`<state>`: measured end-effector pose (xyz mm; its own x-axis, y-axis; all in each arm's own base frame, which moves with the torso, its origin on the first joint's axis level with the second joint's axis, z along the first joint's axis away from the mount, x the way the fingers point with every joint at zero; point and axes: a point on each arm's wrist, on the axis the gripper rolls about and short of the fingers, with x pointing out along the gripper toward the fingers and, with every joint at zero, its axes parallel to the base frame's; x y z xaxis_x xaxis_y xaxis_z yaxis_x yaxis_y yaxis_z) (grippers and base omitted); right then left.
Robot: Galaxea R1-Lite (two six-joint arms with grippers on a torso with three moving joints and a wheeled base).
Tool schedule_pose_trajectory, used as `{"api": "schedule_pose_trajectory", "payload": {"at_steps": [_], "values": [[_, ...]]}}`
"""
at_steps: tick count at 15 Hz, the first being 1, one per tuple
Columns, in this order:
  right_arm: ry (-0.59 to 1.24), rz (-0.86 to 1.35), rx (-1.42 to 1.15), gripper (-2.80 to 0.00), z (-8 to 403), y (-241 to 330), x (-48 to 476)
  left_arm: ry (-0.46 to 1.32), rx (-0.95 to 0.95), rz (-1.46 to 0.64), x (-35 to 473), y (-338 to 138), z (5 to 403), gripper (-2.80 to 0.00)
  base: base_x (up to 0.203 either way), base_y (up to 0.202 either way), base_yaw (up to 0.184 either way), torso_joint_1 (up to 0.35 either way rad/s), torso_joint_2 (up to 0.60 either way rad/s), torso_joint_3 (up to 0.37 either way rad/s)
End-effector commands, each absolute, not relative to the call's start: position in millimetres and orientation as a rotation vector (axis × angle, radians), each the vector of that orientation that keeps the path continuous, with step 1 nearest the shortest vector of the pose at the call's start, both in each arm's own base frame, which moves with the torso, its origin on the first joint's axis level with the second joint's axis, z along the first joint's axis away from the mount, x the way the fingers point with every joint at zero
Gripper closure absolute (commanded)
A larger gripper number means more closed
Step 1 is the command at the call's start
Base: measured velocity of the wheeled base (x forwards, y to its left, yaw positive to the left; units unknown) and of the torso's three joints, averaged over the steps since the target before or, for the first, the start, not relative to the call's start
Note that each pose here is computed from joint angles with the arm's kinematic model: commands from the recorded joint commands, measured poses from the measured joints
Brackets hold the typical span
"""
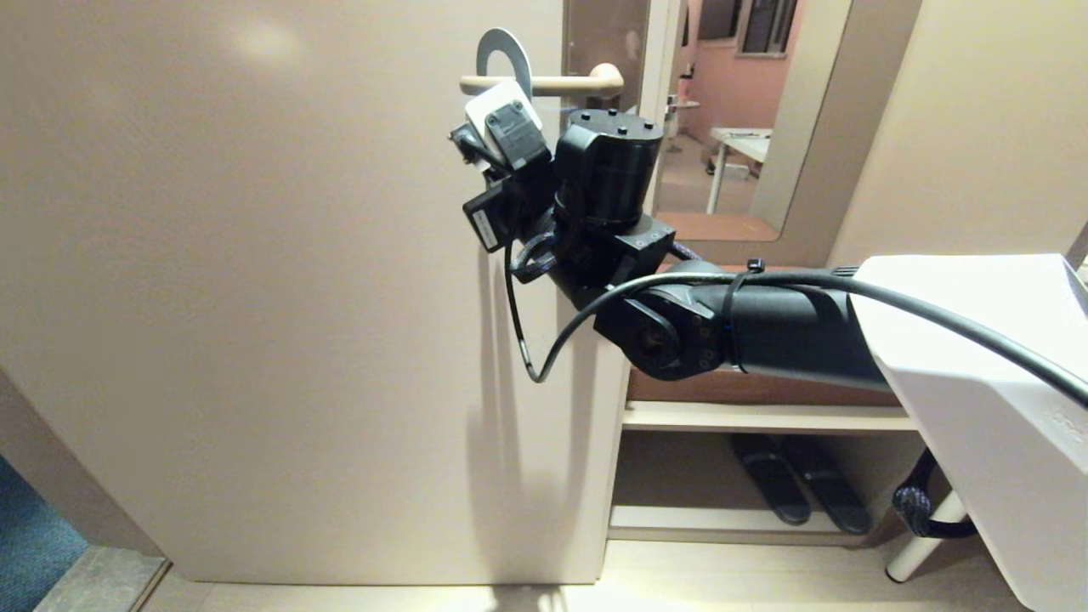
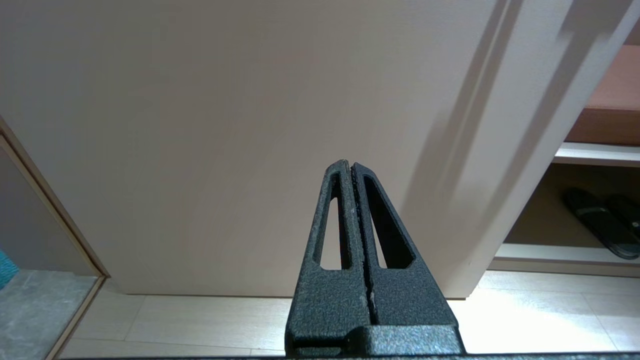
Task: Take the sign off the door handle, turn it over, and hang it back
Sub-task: Take down the sign
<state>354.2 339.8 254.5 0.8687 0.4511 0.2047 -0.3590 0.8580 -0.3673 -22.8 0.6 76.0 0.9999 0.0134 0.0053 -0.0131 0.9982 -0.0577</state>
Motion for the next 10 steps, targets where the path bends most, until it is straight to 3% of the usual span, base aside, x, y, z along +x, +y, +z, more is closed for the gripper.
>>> {"api": "schedule_pose_trajectory", "payload": {"at_steps": [1, 10], "values": [[-0.293, 0.429, -0.327, 0.00, 251.7, 342.0, 356.4, -0.007, -0.058, 0.014, -22.8, 0.7, 76.1, 0.00, 0.000, 0.000, 0.000, 0.000, 0.00, 0.000], [-0.287, 0.446, -0.331, 0.00, 245.0, 349.3, 354.2, -0.007, -0.058, 0.014, -22.8, 0.7, 76.1, 0.00, 0.000, 0.000, 0.000, 0.000, 0.00, 0.000]]}}
